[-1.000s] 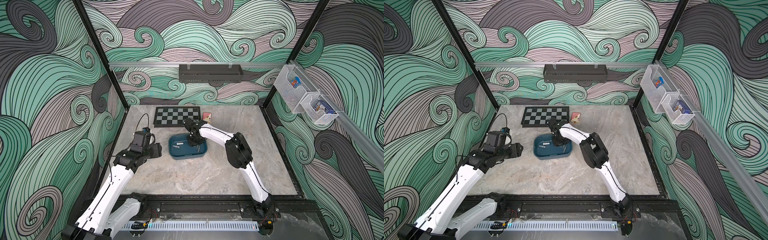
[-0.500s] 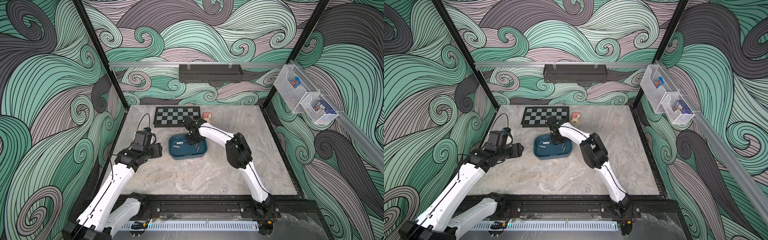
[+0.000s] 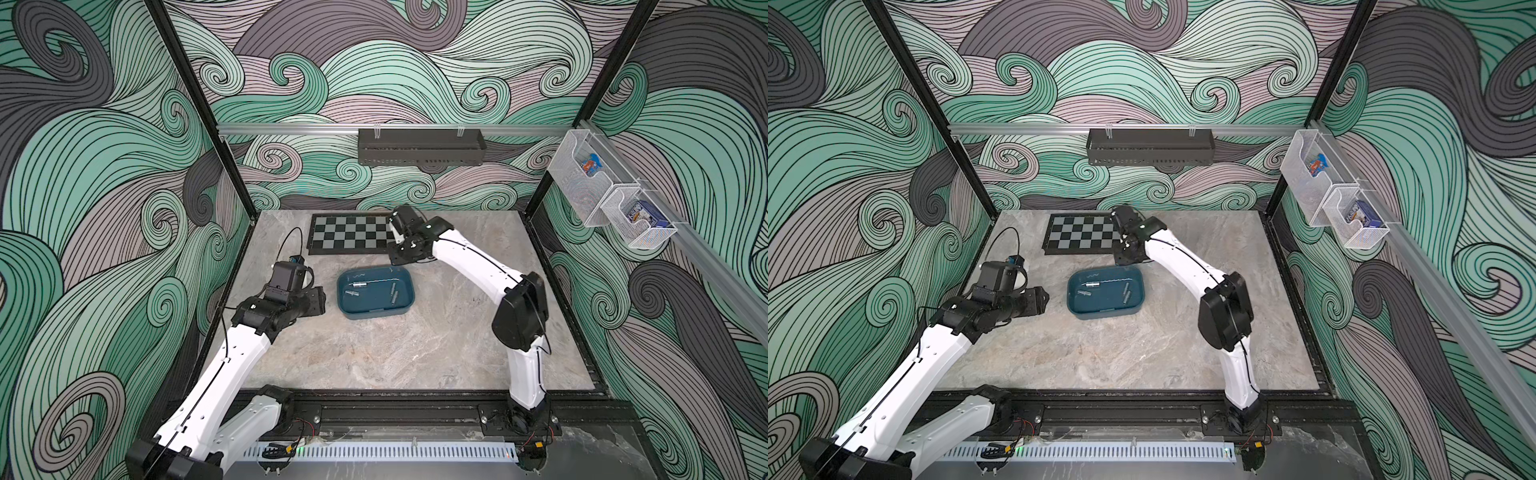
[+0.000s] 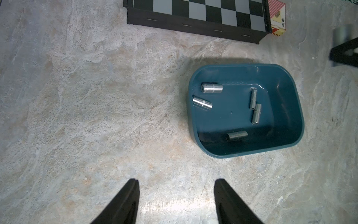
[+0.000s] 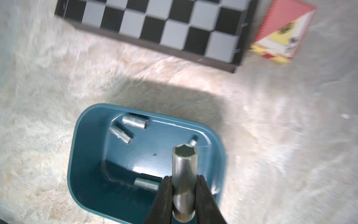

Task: Take out the socket from the storage box
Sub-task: Pick up the socket head from the storage box, then place the socket head at the center of the board.

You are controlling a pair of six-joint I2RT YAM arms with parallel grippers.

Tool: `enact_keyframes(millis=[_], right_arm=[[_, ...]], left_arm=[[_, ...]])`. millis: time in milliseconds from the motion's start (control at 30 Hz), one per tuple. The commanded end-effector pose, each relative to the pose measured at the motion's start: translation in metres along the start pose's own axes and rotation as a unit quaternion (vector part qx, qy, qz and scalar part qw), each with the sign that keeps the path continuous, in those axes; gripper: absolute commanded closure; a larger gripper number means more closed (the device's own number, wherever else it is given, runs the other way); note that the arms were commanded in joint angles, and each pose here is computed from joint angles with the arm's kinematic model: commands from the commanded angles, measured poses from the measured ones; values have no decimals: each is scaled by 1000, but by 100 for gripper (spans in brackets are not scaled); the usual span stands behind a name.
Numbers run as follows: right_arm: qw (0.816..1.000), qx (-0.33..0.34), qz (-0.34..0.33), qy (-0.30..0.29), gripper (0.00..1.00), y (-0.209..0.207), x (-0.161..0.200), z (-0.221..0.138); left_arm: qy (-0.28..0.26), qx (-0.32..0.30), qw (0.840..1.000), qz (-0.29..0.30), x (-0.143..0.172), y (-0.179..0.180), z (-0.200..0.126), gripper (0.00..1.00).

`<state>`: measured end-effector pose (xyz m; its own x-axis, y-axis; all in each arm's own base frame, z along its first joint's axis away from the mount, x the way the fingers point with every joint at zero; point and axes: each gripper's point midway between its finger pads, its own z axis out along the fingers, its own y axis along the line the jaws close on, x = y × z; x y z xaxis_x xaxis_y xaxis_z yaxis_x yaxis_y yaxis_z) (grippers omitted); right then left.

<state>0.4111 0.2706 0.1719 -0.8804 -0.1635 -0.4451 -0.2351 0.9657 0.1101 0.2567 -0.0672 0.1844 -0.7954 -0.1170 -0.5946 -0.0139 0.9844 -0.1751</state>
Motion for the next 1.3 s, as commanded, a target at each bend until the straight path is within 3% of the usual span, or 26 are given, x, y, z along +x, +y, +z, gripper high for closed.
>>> enact_keyframes(millis=[0, 133, 300, 800, 1267], right_arm=[[998, 37, 33, 27, 86, -54, 14, 4], [995, 63, 65, 51, 87, -99, 39, 16], [991, 72, 79, 84, 87, -120, 72, 43], [985, 72, 80, 136, 85, -116, 101, 106], [982, 81, 75, 151, 78, -116, 113, 116]], left_arm=[[-7, 5, 1000, 12, -6, -4, -1, 35], [-4, 10, 1000, 13, -5, -6, -1, 35], [-3, 12, 1000, 15, -4, -7, 0, 35], [-2, 5, 1000, 20, -3, -6, 0, 35], [3, 4, 1000, 22, -2, -7, 3, 35]])
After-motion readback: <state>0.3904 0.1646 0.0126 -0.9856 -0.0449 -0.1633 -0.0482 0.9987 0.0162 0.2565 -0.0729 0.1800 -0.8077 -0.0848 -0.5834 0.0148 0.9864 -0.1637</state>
